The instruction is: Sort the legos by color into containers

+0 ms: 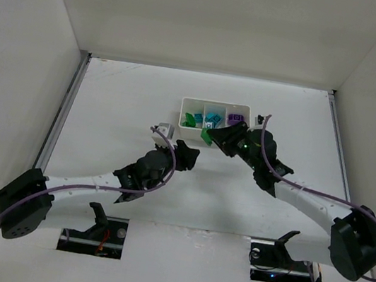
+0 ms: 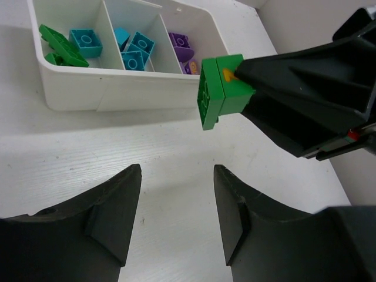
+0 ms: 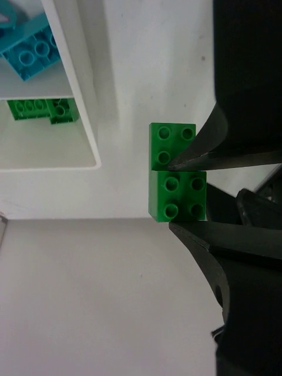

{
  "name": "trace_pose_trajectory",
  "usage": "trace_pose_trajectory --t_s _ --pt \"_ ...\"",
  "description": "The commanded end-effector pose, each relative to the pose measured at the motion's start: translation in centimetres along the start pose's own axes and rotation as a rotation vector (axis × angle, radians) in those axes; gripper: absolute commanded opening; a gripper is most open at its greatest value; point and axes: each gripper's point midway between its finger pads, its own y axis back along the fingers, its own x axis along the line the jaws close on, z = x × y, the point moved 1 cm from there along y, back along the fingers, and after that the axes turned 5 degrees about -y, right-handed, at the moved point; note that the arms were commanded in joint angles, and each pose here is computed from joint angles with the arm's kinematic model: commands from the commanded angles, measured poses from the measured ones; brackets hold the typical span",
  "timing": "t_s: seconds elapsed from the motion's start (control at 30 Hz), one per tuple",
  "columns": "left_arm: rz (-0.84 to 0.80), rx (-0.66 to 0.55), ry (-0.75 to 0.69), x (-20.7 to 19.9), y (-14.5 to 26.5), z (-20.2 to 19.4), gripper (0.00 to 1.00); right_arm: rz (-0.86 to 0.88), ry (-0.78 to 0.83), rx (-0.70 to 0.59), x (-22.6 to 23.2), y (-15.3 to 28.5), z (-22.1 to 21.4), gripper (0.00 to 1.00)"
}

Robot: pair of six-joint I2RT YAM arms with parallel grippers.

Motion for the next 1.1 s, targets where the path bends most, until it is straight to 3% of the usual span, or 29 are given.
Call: trace_pose_trajectory --t_s 0.0,0.33,0.8,1.07 --pt "-0.052 -0.099 0.062 -1.4 -0.2 1.9 0.50 0.123 -0.120 -0.028 4.7 -0.3 0.8 0.31" --pt "-0.089 -0.126 0.041 -3.0 -2.2 1.9 0.51 0.140 -0.225 -0.031 4.9 -0.2 0.6 0.30" --pt "-0.074 -0.171 0.010 -3.9 -4.1 2.4 0.49 0.142 -0.250 -0.003 4.1 -0.2 -0.1 0.30" --pt "-0.033 -0.190 -0.025 -3.3 -5.2 2.5 0.39 0.145 -0.269 0.026 3.8 -0.4 -0.6 0.30"
